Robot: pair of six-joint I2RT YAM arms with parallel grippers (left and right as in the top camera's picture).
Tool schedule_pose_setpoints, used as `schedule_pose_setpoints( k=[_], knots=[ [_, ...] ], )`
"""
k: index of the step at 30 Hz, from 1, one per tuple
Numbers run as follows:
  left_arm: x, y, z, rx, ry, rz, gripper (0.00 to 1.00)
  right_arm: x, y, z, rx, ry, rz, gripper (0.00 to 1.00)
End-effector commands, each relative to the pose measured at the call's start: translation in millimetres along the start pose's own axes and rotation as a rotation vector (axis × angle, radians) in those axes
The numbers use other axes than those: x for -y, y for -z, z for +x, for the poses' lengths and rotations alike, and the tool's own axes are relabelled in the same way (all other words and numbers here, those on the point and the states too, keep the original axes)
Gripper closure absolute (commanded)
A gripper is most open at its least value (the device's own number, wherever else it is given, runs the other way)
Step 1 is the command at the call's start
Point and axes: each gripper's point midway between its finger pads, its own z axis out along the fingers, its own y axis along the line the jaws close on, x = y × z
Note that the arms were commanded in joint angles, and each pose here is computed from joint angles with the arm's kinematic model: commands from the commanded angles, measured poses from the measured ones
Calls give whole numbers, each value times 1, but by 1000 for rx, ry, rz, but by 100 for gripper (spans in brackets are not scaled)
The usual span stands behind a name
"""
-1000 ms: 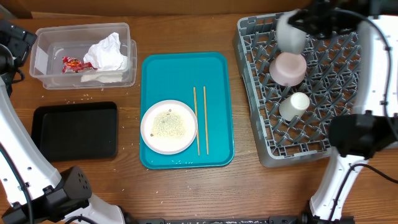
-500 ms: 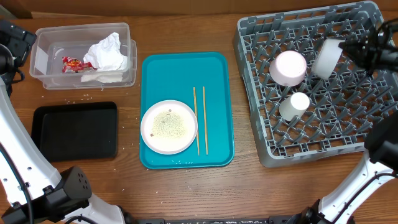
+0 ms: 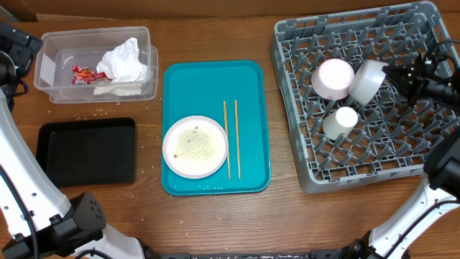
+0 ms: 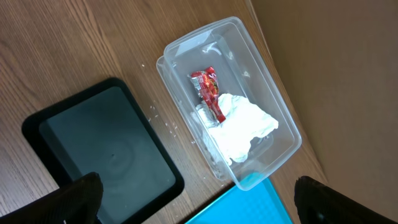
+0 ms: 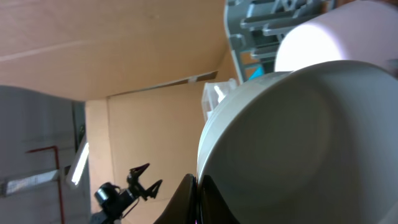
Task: Sort waste into correct bins and load items into the dishwasher
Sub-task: 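Lift the gray bowl, carry it right, set it upside down in rack, then open the right gripper and move it back over the chopsticks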
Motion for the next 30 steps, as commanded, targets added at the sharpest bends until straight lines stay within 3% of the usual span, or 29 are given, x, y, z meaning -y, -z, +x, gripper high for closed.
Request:
schedule_pose_setpoints(
  k=[1, 3, 7, 9, 14, 19, 23, 27, 30],
  knots=[
    [1, -3, 0, 2, -21, -9, 0, 13, 18, 0, 20, -6, 102, 96],
    [1, -3, 0, 2, -21, -9, 0, 21, 25, 0, 24, -21, 144, 92],
    [1, -3, 0, 1, -21, -9, 0, 33, 51, -5, 65, -72, 275, 66],
    [1, -3, 0, 2, -21, -9, 0, 35, 65, -8, 92, -82, 363, 61],
    [1, -3, 0, 1, -21, -9, 0, 15, 119, -16, 260, -103, 637, 58],
    [1, -3, 0, 2, -21, -9, 0, -38, 142, -10, 384, 0, 739, 59],
    [1, -3, 0, 2, -21, -9, 0, -60, 122, 1, 386, 81, 839, 74],
    [1, -3, 0, 1, -21, -9, 0, -52, 92, 10, 314, 96, 940, 73],
    [1, -3, 0, 2, -21, -9, 0, -57, 48, 23, 214, 151, 936, 64]
  ],
)
